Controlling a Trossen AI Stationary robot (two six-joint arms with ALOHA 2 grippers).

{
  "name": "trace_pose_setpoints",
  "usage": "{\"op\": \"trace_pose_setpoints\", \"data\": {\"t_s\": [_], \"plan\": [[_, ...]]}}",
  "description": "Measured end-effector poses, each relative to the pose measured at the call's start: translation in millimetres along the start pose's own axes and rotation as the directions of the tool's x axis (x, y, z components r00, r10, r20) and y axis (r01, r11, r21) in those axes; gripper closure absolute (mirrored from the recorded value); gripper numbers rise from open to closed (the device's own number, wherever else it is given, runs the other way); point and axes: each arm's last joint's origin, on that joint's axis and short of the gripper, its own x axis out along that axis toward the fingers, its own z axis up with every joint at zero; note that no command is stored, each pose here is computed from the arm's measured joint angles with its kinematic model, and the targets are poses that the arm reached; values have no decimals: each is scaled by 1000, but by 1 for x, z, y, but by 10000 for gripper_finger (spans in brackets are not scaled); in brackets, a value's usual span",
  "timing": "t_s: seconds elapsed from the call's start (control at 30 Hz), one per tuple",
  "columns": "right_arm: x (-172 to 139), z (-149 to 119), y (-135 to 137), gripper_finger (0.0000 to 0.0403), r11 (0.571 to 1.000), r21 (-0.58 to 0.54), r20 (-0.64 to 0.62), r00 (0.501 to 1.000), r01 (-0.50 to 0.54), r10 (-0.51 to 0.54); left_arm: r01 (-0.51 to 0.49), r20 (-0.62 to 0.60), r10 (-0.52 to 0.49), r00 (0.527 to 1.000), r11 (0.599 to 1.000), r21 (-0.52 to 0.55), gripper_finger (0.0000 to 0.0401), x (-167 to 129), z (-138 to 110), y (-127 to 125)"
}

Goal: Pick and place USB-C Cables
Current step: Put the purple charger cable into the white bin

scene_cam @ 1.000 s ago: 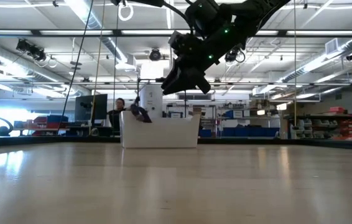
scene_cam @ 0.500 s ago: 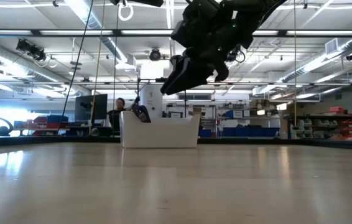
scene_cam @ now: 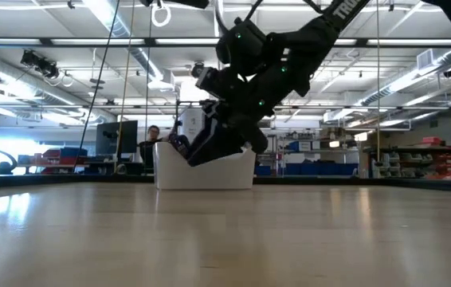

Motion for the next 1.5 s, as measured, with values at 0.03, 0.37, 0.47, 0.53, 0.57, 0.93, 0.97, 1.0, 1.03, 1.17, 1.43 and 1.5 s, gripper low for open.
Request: {"op": "trace_pose_setpoints", "data": {"t_s": [0.03,0.37,0.47,0.53,0.57,0.93,0.97,1.0,1.03,1.17,1.43,1.5], "plan": [[0,-1,-1,256,1000,-2,-3,1000,6,-6,-2,1,2,1000,1000,-3,227,0,0,0],[-3,12,-20,258,957,-10,82,954,291,-290,-7,-9,7,1000,1000,4,227,0,-1,1],[-5,14,-26,258,901,-12,44,900,434,-433,-7,-10,7,1000,1000,4,227,0,-1,1],[-7,15,-28,258,861,-15,8,861,508,-508,-7,-11,7,1000,1000,5,227,0,-1,1],[-7,14,-28,258,848,-16,-9,848,529,-529,-7,-11,7,1000,1000,5,227,0,-1,1],[-3,21,-7,258,920,-66,35,922,387,-385,-6,-11,6,1000,1000,4,227,0,-1,1],[-3,21,-7,258,921,-65,38,923,385,-383,-5,-11,6,1000,1000,4,227,0,-1,1],[-3,21,-7,258,921,-64,41,923,385,-383,-5,-11,5,1000,1000,4,227,0,-1,1],[-3,20,-9,258,919,-59,40,921,389,-387,-5,-11,5,1000,1000,4,227,0,-1,1],[-4,14,-19,258,927,-38,45,927,374,-372,-7,-11,7,1000,1000,-3,227,0,-1,1],[3,6,-27,258,951,-9,93,948,308,-306,-7,-12,7,1000,1000,-2,227,0,-1,1],[5,3,-27,258,955,-3,98,950,298,-296,-6,-11,6,1000,1000,-2,227,0,-1,1]]}}
